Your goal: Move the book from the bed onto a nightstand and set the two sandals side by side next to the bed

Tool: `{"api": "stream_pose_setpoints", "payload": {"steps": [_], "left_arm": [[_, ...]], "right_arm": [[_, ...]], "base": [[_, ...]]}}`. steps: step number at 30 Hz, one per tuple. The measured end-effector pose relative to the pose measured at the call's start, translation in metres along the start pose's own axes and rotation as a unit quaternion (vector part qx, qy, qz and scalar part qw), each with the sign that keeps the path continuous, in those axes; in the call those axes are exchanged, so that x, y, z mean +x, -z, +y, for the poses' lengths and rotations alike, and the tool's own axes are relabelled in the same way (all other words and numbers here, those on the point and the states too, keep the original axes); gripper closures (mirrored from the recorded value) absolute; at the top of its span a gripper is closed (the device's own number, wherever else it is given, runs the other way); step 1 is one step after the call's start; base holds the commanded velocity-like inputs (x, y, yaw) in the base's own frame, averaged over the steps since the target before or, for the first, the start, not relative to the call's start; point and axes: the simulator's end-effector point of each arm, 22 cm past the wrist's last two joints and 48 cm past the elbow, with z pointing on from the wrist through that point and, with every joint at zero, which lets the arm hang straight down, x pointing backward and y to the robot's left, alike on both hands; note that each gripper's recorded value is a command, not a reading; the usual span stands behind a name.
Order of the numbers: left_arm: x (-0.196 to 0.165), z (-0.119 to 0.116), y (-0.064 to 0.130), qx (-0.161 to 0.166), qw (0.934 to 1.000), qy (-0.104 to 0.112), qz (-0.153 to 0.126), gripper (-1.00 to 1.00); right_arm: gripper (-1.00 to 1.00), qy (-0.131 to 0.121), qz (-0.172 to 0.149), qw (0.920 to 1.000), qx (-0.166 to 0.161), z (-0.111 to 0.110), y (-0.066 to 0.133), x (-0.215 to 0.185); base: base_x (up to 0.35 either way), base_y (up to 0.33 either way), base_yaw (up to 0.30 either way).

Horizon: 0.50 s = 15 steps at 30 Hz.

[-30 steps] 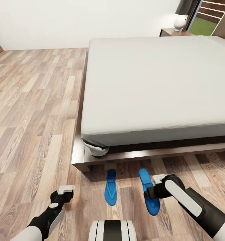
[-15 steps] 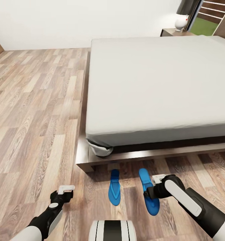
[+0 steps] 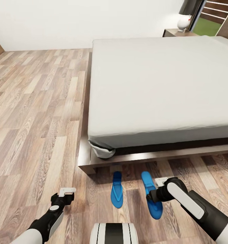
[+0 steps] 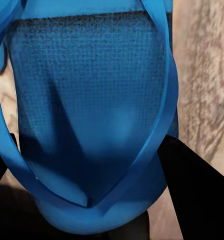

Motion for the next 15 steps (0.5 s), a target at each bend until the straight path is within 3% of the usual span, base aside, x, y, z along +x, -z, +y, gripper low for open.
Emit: {"api": "stream_pose_setpoints", "payload": {"steps": [15], "left_arm": [[0.0000, 0.0000, 0.0000, 0.000, 1.0000, 0.000, 0.000, -1.00]], "right_arm": [[1.00, -0.016, 0.003, 0.9998, 0.008, -0.0081, -0.0080, 0.0035]], "base": [[0.000, 0.000, 0.000]]}}
